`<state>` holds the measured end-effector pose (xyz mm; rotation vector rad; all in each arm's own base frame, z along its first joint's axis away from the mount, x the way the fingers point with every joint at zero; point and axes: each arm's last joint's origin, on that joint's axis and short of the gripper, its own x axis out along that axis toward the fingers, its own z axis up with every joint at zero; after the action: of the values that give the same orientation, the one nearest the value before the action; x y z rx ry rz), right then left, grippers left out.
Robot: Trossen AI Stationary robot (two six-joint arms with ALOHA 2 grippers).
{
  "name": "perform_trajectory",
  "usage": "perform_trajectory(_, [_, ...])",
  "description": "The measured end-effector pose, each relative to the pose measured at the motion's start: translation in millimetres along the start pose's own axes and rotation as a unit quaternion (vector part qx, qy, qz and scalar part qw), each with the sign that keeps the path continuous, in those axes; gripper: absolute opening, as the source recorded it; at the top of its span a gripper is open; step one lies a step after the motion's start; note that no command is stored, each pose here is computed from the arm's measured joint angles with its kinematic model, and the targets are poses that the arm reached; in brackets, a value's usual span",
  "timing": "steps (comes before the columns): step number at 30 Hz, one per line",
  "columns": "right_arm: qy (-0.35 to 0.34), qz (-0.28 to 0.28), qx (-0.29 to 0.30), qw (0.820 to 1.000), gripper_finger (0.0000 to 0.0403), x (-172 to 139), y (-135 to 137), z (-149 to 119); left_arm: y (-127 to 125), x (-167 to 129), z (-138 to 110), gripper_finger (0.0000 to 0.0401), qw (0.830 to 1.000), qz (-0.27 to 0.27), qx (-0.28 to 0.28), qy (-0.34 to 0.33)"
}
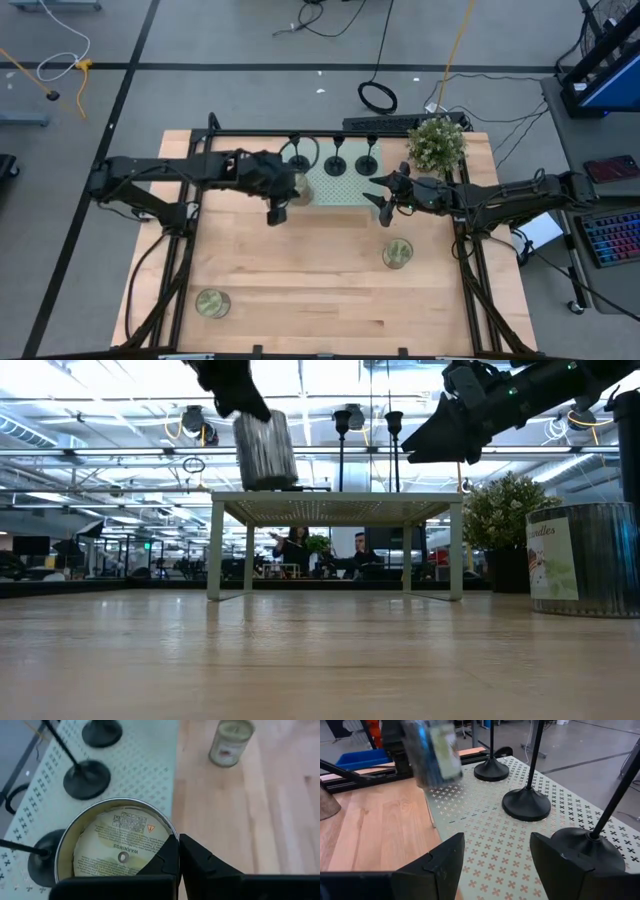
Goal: Stock candles and holders on shelf
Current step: Put the middle scented candle on the shelf
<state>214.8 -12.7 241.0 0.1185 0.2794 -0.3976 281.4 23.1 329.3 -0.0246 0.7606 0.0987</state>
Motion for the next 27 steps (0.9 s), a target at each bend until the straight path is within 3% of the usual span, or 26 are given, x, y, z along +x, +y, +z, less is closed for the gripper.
perform_trajectory(14, [0.007, -0.001, -0.009, 1.000, 0.0222, 0, 0, -1, 21, 8, -5, 0.0016, 0.999, -0.006, -0.001, 0.031])
perform_trajectory(27, [0.007, -0.001, -0.022, 1.000, 0.0222, 0, 0, -1, 25, 9, -4, 0.0025, 0.998, -0.006, 0.058, 0.023])
